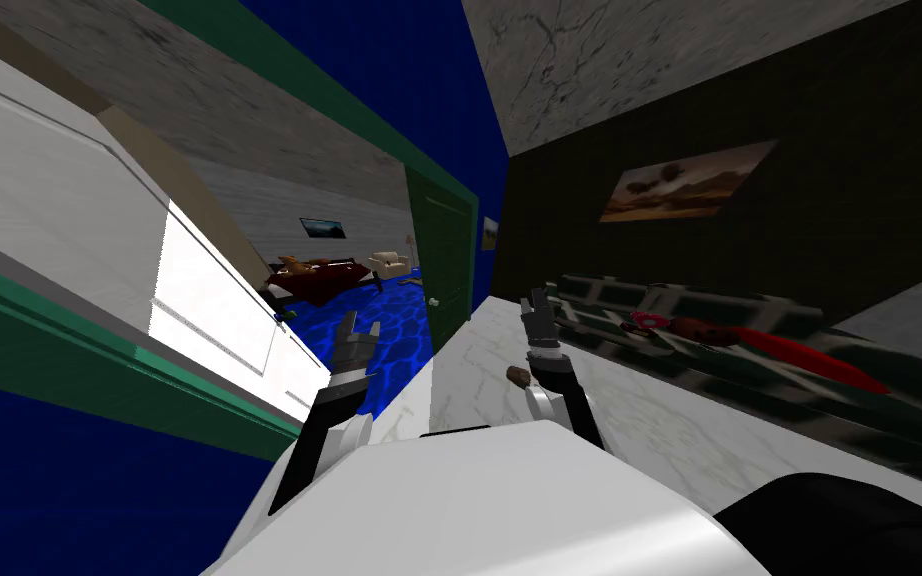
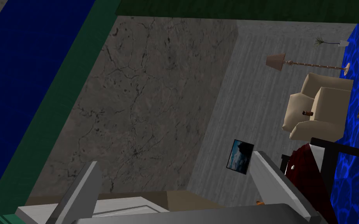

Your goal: Push the door open

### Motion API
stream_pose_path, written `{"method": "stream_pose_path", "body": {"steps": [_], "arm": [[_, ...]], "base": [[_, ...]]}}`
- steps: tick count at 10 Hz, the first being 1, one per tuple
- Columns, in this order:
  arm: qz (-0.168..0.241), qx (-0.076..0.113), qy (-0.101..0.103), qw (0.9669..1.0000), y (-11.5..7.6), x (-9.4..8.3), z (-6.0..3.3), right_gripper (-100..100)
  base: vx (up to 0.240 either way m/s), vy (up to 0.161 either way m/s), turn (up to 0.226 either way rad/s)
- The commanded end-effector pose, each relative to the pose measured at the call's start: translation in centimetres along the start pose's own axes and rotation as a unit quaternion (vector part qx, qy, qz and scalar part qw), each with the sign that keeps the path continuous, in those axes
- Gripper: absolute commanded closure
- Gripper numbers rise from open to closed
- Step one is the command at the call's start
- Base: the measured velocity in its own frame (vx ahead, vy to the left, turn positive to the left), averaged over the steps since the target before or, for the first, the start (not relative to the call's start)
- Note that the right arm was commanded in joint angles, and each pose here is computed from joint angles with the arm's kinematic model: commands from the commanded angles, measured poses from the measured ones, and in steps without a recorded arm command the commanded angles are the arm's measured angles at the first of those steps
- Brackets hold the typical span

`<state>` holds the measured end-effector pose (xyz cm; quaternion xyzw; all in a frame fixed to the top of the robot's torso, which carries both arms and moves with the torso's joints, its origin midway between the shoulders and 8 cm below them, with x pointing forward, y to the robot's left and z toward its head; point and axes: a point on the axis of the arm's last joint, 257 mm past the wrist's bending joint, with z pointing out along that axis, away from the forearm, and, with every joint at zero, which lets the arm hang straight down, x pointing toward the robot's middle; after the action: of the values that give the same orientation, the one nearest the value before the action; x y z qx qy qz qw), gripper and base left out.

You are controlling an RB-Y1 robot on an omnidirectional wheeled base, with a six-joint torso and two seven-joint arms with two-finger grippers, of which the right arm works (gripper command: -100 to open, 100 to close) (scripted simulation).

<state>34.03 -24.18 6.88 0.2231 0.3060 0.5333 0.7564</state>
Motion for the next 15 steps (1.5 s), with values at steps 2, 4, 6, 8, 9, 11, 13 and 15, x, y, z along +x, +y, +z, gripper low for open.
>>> {"method": "stream_pose_path", "body": {"steps": [2,4,6,8,9,11,13,15], "arm": [[-0.019,0.013,0.008,0.9997,-1.8,0.6,-0.52,-100],[-0.035,0.024,0.015,0.999,-3.3,1.1,-1.01,-100],[-0.049,0.033,0.02,0.9981,-4.5,1.5,-1.45,-100],[-0.064,0.043,0.026,0.9966,-6.0,1.9,-1.99,-100],[-0.073,0.049,0.03,0.9957,-6.7,2.2,-2.3,-100],[-0.091,0.06,0.037,0.9934,-8.3,2.6,-2.97,-100],[-0.111,0.073,0.045,0.9901,-10.0,3.0,-3.79,-100],[-0.132,0.085,0.053,0.9861,-11.7,3.4,-4.64,-100]], "base": [[0.056,-0.002,0.244],[0.084,-0.019,0.192],[0.073,-0.023,0.149],[0.063,-0.02,0.164],[0.068,-0.019,0.227],[0.081,-0.035,0.182],[0.082,-0.033,0.192],[0.085,-0.031,0.188]]}}
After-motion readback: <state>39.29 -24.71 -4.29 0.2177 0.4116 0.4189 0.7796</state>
